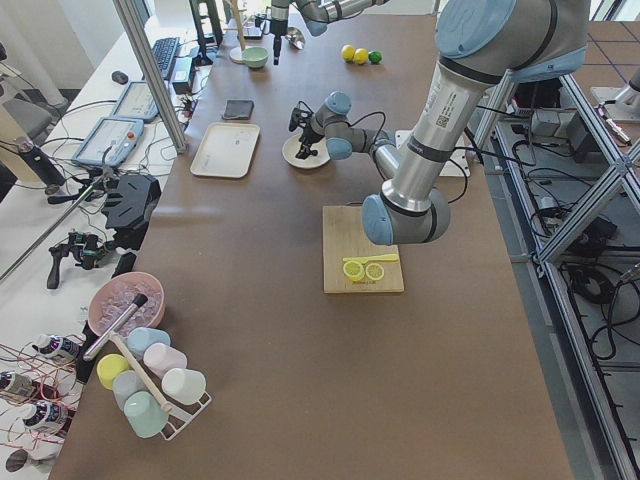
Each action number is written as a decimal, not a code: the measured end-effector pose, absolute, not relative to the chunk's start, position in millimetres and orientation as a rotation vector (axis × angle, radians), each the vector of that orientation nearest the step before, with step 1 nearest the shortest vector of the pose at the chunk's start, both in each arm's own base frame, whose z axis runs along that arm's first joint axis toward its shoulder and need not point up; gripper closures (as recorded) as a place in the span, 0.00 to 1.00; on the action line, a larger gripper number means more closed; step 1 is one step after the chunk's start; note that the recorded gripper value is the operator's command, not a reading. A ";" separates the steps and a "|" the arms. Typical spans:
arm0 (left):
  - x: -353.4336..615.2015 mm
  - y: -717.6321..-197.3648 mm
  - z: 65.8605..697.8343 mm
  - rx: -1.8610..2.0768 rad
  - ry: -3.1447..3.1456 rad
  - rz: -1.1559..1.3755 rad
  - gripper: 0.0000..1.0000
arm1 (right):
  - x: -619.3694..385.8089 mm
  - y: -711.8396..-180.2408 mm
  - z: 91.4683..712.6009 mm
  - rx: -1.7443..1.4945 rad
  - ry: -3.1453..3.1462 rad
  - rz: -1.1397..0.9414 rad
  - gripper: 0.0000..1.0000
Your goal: Place red cherry on plate
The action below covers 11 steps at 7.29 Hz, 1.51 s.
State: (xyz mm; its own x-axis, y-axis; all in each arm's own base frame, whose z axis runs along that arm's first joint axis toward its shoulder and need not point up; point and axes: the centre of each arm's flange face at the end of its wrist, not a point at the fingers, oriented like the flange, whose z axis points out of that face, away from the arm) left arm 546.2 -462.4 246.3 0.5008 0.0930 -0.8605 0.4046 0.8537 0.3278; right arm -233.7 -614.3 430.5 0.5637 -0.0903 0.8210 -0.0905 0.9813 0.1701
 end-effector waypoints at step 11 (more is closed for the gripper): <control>-49.2 -514.2 604.5 0.314 0.830 -0.072 0.02 | 34.7 -550.9 631.0 0.126 -0.739 -0.062 0.00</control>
